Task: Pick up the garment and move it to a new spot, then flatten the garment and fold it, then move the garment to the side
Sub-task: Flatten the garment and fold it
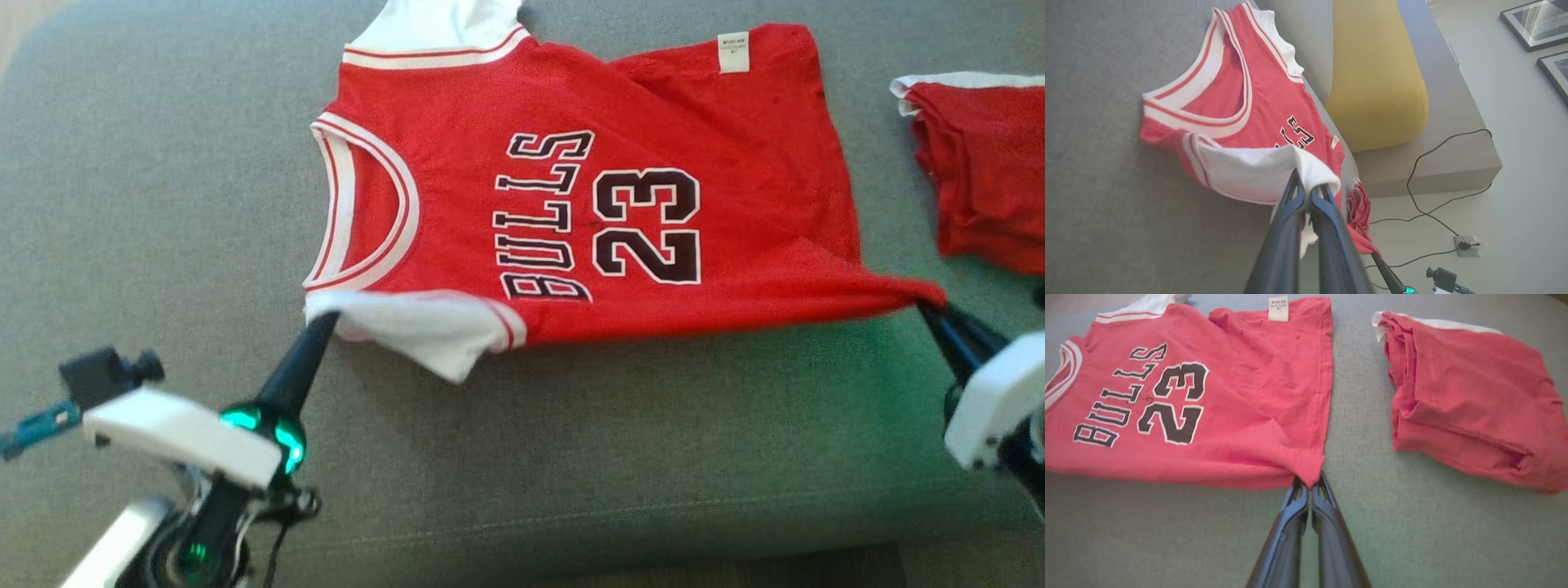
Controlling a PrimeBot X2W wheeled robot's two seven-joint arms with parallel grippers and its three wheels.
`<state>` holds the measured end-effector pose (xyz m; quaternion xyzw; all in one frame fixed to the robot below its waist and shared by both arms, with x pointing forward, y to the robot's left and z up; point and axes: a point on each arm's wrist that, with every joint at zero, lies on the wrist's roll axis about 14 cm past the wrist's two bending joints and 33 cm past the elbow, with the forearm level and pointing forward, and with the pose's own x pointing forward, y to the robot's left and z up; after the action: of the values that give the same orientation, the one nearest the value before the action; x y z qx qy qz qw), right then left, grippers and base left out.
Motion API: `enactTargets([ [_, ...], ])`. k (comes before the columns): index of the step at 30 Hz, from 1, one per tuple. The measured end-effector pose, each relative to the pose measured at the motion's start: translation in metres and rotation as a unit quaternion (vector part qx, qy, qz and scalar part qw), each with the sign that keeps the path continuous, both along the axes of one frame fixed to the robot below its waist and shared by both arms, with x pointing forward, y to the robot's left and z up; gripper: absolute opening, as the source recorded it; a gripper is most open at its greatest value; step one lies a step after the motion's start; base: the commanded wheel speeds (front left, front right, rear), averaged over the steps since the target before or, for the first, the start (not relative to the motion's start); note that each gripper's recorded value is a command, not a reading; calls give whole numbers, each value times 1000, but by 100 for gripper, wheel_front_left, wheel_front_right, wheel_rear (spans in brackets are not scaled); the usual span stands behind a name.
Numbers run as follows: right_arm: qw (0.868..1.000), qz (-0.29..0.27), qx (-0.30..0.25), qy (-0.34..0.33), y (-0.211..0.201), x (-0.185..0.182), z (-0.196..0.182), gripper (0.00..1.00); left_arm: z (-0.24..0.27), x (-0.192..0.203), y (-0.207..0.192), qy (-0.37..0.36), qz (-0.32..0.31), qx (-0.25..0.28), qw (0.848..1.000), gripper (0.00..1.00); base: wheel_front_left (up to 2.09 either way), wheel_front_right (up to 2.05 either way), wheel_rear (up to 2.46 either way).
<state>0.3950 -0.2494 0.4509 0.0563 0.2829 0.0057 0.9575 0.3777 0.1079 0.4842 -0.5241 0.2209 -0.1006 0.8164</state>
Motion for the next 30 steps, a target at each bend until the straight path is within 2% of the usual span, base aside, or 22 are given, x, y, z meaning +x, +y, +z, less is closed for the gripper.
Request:
enactTargets([
  [17, 999, 5, 9, -37, 16, 109, -18, 0, -24, 101, 3, -15, 30, 29, 999, 0, 0, 0, 0],
  [18, 999, 7, 10, -39, 18, 113, -20, 48, -26, 104, 3, -17, 33, 29, 999, 0, 0, 0, 0],
  [19, 999, 7, 11, -41, 19, 115, -22, 93, -29, 105, 5, -17, 37, 35, 999, 27, 0, 0, 0],
  [20, 999, 5, 12, -42, 19, 116, -24, 100, -32, 106, 6, -19, 38, 46, 998, 78, 0, 0, 0],
  [21, 999, 3, 13, -44, 19, 117, -25, 100, -34, 106, 6, -22, 38, 55, 998, 100, 0, 0, 0],
  [25, 997, -6, 23, -74, 16, 118, -15, 100, -29, 103, 6, -50, 40, 88, 994, 100, 0, 0, 0],
  [30, 992, -31, 28, -118, 3, 99, 2, 100, -13, 93, 11, -121, 39, 186, 974, 100, 0, 0, 0],
])
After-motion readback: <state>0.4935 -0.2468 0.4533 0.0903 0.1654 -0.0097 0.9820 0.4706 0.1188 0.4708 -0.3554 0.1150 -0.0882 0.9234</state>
